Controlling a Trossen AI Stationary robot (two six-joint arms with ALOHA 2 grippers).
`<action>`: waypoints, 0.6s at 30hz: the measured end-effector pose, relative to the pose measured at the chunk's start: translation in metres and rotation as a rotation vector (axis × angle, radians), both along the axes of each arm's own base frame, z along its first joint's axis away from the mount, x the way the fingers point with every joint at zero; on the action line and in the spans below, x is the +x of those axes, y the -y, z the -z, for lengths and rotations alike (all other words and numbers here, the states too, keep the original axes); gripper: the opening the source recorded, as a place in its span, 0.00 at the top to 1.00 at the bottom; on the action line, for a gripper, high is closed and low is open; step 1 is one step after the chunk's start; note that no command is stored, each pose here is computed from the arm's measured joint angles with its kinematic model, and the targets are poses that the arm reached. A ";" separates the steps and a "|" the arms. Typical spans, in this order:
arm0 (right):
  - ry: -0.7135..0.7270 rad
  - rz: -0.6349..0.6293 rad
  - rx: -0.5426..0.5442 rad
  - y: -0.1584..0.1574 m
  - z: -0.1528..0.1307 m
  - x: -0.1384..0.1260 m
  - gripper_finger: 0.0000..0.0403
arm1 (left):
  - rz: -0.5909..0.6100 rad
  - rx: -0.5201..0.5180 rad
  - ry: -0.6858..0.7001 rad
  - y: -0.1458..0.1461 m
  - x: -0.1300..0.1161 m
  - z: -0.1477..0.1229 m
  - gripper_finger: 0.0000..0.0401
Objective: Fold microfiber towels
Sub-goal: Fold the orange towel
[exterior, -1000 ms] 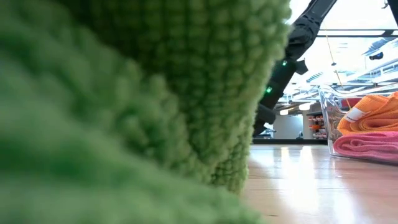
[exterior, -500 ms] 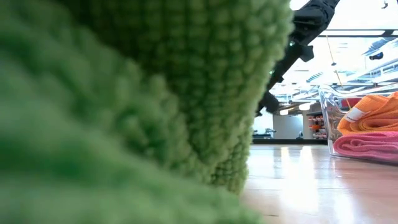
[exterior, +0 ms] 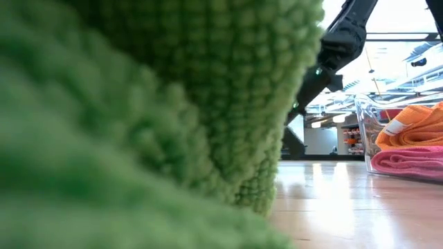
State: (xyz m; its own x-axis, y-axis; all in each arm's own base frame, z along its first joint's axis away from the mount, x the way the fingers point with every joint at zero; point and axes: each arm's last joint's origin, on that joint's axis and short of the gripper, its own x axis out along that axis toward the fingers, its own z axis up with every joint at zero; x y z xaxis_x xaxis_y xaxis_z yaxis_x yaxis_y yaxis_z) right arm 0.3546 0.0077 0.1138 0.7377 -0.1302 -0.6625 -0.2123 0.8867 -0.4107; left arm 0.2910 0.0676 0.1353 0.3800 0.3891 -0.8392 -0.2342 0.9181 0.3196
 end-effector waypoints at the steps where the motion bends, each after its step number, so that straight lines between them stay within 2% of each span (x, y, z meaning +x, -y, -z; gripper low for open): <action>1: 0.000 -0.006 -0.008 0.000 0.004 0.001 0.34 | 0.000 -0.001 -0.003 0.000 0.000 0.000 0.72; 5: 0.024 0.034 -0.066 0.003 0.010 0.006 0.34 | -0.012 -0.008 -0.007 0.000 -0.001 0.000 0.72; 10: 0.023 0.064 -0.049 0.015 0.011 0.006 0.38 | -0.015 -0.010 -0.007 0.000 -0.001 0.000 0.72; 14: 0.006 0.054 -0.035 0.022 0.014 0.005 0.50 | -0.016 -0.011 -0.010 0.000 -0.002 0.001 0.73; 18: -0.010 0.034 0.016 0.025 0.016 0.004 0.70 | -0.012 -0.010 -0.002 0.002 -0.002 -0.002 0.73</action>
State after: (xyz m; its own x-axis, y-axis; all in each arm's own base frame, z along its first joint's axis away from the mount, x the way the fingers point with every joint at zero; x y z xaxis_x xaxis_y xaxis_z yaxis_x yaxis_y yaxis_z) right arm 0.3586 -0.0172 0.0977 0.7266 -0.1444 -0.6717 -0.1862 0.8997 -0.3948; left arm 0.2895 0.0659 0.1370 0.3741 0.3850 -0.8437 -0.2444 0.9185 0.3107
